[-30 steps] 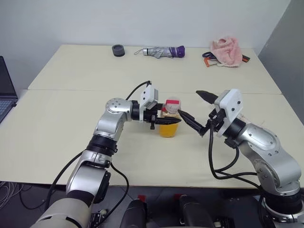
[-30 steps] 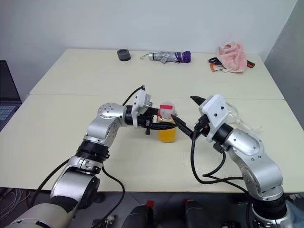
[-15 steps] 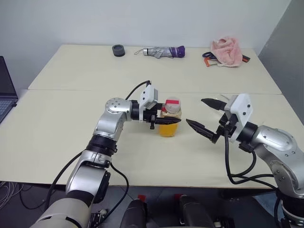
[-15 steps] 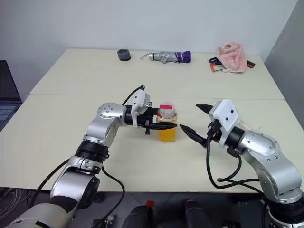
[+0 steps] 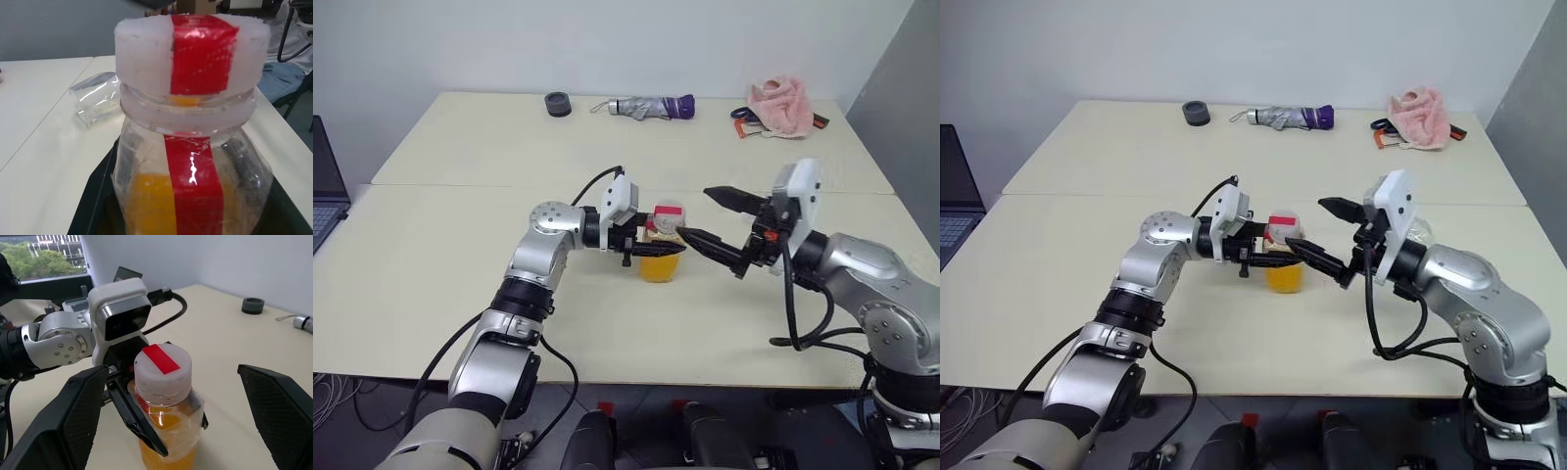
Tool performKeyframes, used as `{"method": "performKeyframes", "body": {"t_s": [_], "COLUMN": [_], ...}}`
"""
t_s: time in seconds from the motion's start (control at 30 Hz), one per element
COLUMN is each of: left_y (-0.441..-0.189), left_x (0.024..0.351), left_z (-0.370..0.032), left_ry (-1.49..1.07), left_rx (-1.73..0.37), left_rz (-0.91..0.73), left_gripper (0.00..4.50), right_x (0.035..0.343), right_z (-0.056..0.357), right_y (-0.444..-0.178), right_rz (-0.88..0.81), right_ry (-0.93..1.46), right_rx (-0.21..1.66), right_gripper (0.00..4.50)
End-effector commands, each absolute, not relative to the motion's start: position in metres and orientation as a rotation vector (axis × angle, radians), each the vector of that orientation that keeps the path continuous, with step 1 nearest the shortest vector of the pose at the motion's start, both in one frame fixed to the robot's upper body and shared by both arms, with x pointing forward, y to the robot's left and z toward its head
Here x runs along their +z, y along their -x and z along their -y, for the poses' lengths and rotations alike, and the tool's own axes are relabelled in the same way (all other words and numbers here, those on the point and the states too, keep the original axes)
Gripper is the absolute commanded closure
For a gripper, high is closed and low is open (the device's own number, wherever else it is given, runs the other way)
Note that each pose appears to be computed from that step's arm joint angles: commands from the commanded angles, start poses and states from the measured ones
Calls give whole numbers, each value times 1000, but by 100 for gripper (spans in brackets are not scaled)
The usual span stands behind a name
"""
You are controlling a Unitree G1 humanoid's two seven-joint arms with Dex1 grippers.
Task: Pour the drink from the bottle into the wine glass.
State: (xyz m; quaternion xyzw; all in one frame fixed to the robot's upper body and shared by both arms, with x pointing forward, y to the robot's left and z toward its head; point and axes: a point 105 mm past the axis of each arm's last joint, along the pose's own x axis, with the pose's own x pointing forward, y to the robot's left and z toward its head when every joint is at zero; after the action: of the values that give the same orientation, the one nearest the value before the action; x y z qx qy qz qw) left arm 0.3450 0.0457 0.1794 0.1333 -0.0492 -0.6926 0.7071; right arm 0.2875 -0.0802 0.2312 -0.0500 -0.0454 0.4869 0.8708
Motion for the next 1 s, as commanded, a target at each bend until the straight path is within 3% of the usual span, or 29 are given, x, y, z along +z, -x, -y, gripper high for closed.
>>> {"method": "performKeyframes", "body": {"t_s": [0.03,0.43,0.53,0.73,1.0], "left_y": [-342,-342,-342,-341,-340], "left_x": [194,194,193,193,192], "left_z": [-43,-43,-43,-42,-43], "left_ry": [-319,-322,-321,-317,-312], "left_rx": [-1556,-1555,-1555,-1556,-1551], "left_rz": [177,175,175,175,174], "left_gripper": [272,272,272,272,273], "right_x": [240,239,238,237,248], "right_z": [72,53,51,49,54], "right_y": [-291,-298,-298,-296,-296], "right_rz": [137,170,176,184,332], "right_ry": [129,175,172,179,262], "right_rx": [1043,1089,1089,1092,1024], "right_gripper": [0,0,57,265,268]}}
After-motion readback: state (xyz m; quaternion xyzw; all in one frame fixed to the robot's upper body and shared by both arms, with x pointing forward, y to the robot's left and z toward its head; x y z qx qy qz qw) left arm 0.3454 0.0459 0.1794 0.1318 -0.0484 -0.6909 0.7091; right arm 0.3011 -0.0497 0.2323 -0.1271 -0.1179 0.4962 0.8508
